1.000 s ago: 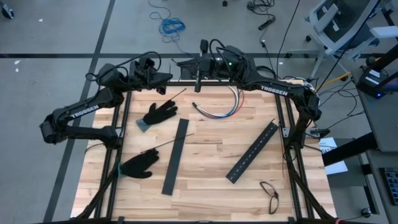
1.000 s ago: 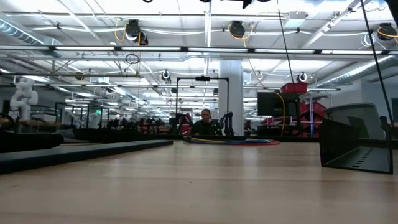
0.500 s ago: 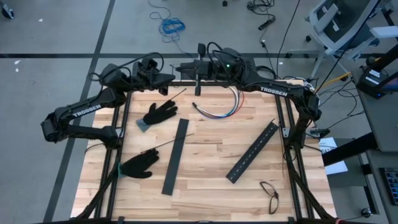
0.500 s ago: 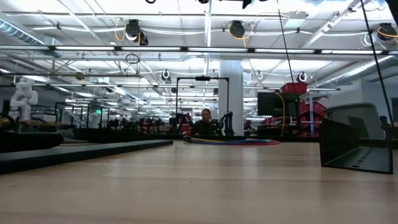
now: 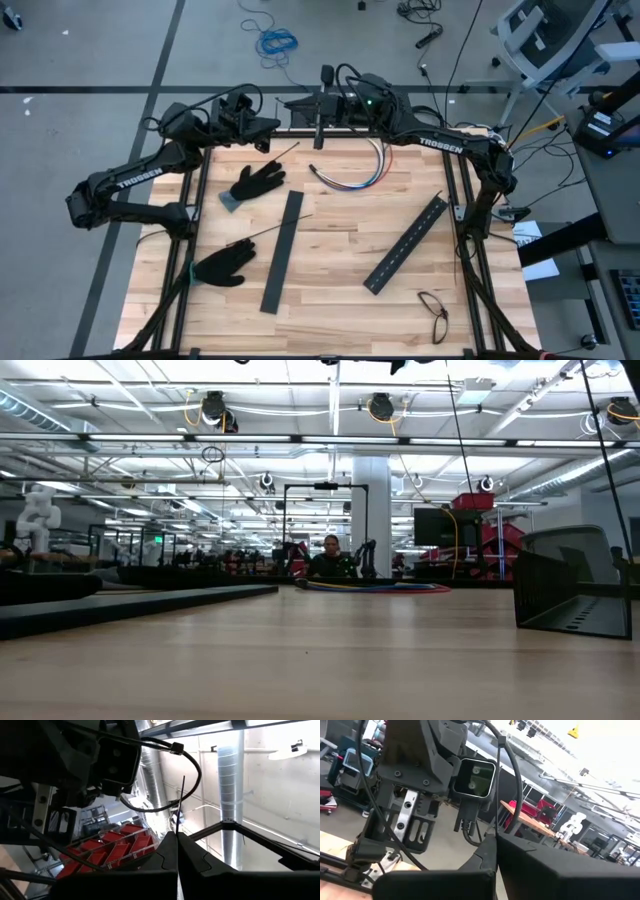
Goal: Ziptie cables
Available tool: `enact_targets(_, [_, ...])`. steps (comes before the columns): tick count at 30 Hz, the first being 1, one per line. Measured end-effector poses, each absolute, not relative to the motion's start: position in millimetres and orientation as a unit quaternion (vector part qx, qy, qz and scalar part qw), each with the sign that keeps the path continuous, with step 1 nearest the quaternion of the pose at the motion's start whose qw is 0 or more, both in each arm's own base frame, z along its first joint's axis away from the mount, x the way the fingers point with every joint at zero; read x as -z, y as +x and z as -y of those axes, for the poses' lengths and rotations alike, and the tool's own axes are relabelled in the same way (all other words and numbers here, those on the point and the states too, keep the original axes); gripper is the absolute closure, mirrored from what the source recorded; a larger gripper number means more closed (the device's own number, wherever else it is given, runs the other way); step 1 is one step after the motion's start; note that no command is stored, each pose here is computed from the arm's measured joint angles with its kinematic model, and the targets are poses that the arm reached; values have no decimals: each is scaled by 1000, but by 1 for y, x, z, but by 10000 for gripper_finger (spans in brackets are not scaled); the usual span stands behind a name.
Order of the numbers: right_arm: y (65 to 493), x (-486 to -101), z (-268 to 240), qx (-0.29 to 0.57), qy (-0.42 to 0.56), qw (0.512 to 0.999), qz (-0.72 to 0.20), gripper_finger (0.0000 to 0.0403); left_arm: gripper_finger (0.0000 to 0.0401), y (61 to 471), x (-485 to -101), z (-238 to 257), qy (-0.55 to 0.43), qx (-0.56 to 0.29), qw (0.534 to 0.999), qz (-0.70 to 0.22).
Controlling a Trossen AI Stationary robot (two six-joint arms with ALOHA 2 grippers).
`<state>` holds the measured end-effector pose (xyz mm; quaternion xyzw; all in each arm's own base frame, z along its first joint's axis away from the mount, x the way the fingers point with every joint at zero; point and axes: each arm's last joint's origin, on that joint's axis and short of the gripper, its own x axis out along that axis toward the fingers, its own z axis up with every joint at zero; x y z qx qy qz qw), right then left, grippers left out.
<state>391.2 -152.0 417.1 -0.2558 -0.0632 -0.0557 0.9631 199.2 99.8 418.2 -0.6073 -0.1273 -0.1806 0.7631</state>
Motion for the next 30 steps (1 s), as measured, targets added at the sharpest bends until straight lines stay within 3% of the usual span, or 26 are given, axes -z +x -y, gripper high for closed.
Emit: enact_targets(30, [391, -416, 152, 51, -251, 965, 60, 403, 401, 194, -418, -108, -606, 168, 765, 136])
